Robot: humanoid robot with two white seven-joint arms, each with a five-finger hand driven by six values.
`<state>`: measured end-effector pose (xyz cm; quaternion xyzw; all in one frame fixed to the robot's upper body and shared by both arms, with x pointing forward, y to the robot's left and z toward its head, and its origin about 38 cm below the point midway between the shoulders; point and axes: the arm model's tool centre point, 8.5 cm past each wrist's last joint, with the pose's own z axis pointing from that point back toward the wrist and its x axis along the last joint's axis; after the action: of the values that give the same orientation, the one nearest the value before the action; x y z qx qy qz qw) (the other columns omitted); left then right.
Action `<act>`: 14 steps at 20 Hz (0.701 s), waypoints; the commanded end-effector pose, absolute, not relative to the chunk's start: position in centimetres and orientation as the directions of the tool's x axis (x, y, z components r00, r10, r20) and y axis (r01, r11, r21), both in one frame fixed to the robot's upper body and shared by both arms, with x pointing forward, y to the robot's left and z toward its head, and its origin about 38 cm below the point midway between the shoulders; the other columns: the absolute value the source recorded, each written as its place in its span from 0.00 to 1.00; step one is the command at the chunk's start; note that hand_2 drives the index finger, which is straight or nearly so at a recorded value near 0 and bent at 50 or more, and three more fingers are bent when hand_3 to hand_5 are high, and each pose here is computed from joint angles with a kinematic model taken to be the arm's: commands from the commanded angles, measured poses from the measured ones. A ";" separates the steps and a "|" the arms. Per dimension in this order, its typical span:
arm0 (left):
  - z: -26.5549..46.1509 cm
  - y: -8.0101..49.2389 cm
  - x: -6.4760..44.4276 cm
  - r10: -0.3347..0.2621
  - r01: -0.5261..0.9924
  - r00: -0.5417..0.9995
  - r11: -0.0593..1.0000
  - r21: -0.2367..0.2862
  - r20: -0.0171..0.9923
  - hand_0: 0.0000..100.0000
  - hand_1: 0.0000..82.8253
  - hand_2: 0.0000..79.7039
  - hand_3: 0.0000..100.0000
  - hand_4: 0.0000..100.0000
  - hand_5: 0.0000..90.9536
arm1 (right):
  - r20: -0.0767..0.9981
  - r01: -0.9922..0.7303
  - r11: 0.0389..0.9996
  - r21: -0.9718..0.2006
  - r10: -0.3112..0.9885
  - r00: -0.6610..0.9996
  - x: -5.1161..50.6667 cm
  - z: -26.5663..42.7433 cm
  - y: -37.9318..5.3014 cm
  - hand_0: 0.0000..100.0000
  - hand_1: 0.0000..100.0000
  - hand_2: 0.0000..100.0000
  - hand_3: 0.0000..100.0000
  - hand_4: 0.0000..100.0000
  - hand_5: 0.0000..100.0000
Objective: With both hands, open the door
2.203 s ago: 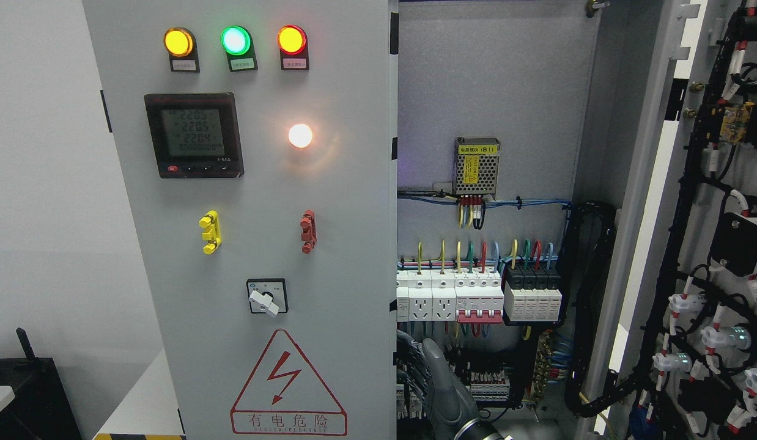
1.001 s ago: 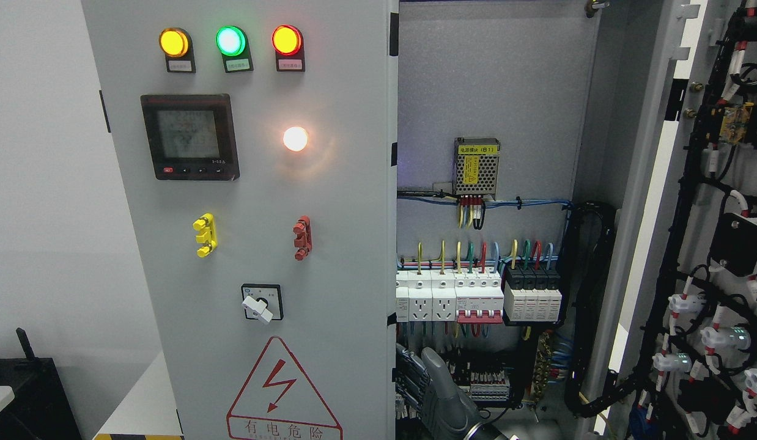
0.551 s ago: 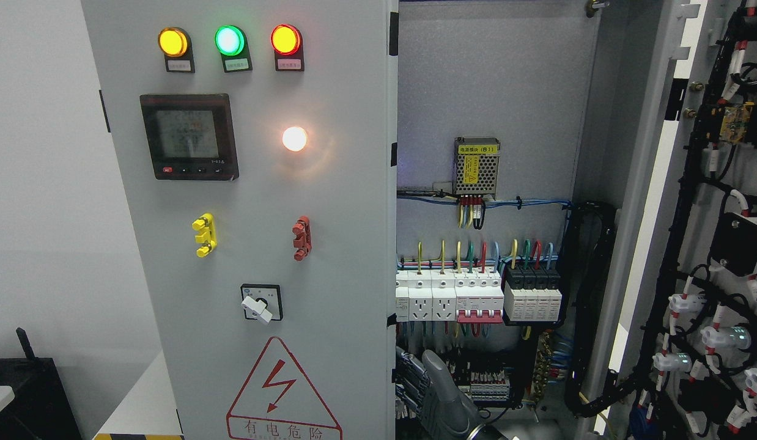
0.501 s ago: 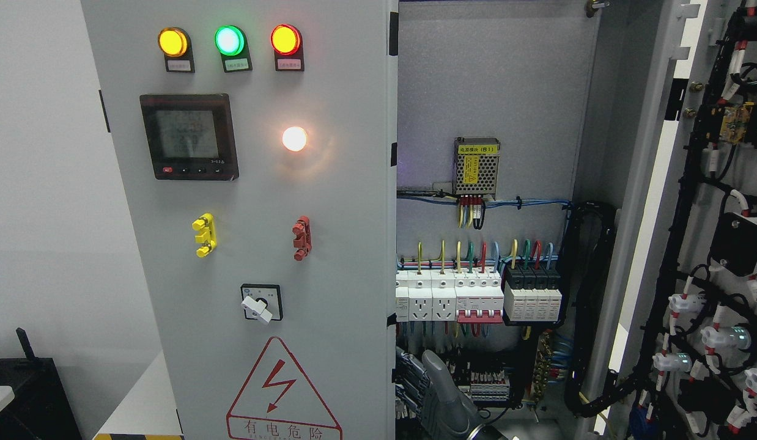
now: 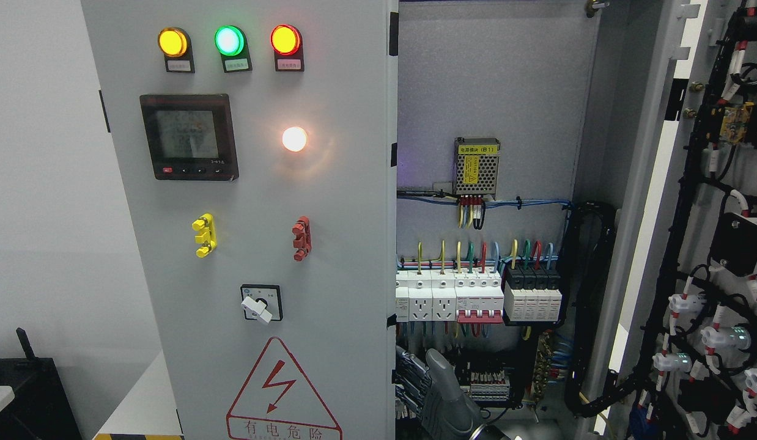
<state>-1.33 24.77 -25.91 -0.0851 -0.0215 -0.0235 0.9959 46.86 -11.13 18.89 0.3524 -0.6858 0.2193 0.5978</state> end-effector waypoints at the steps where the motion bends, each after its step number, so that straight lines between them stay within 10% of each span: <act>1: -25.9 25.3 -1.8 -0.043 0.048 0.998 0.986 -0.161 0.038 0.00 0.00 0.00 0.00 0.04 0.00 | 0.977 -0.768 0.630 0.114 -0.211 -0.028 46.7 18.8 -11.7 0.00 0.00 0.00 0.00 0.00 0.00; 14: -25.9 25.3 -1.8 -0.043 0.048 0.998 0.986 -0.161 0.038 0.00 0.00 0.00 0.00 0.04 0.00 | 0.983 -0.825 0.560 0.078 -0.183 -0.031 46.5 19.7 -10.0 0.00 0.00 0.00 0.00 0.00 0.00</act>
<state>-1.33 24.77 -25.91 -0.0851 -0.0215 -0.0235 0.9959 46.79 -10.54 19.85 0.3753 -0.6718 0.2572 0.5846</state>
